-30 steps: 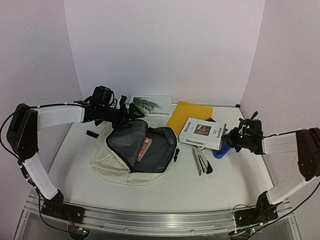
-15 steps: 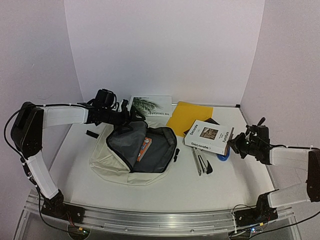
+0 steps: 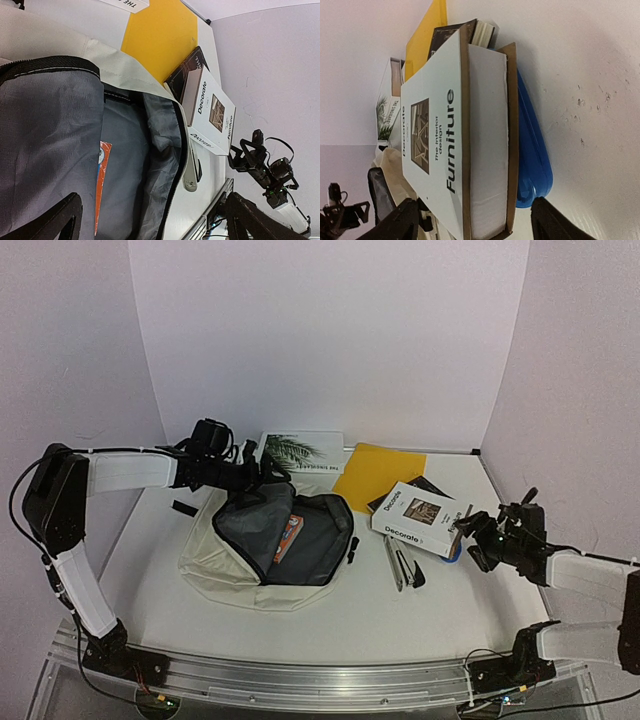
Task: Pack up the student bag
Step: Move the book to the center of the board, then pick up the book from the center of the board.
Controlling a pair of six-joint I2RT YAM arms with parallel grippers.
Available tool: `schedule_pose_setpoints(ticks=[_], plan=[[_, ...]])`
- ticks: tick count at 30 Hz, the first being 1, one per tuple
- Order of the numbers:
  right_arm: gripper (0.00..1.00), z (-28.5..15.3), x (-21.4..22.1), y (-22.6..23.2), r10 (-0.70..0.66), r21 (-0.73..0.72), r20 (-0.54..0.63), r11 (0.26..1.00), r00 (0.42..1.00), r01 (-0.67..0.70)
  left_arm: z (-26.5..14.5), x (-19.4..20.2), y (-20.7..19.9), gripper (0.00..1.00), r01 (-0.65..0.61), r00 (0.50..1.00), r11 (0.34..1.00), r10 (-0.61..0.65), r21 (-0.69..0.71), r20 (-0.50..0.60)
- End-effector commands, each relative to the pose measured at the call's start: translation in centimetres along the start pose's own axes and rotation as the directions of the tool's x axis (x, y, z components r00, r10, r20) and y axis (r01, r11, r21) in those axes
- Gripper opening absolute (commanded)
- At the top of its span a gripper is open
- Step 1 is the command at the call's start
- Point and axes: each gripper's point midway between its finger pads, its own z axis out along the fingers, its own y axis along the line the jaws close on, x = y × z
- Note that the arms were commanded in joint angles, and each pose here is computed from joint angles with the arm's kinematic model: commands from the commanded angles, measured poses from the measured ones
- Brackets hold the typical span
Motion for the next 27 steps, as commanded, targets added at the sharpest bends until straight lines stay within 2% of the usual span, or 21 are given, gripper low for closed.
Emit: schedule_pose_setpoints(ticks=[1, 5, 9, 21, 27], plan=[[0.92, -0.8, 0.2, 0.6, 0.006, -0.044, 0.009, 0.999, 1.000, -0.006, 0.2, -1.0, -1.1, 1.00, -0.028, 0.999, 0.999, 0.027, 0.040, 0.023], [0.98, -0.3, 1.2, 1.0, 0.025, -0.088, -0.050, 0.996, 0.998, -0.030, 0.6, -1.0, -0.9, 1.00, -0.019, 1.000, 0.999, 0.018, 0.046, 0.016], [0.98, 0.6, 2.2, 0.9, 0.071, -0.119, -0.102, 0.989, 0.992, -0.083, 0.8, -0.9, -1.0, 1.00, -0.015, 1.000, 0.999, 0.015, 0.052, 0.009], [0.80, 2.2, 3.1, 0.7, 0.126, -0.148, -0.160, 0.977, 0.979, -0.150, 0.8, -0.8, -0.5, 1.00, -0.006, 1.000, 0.999, 0.006, 0.037, 0.006], [0.77, 3.0, 3.6, 0.3, 0.154, -0.147, -0.190, 0.972, 0.969, -0.184, 1.0, -0.9, -0.5, 1.00, -0.005, 1.000, 0.999, 0.005, 0.036, 0.005]])
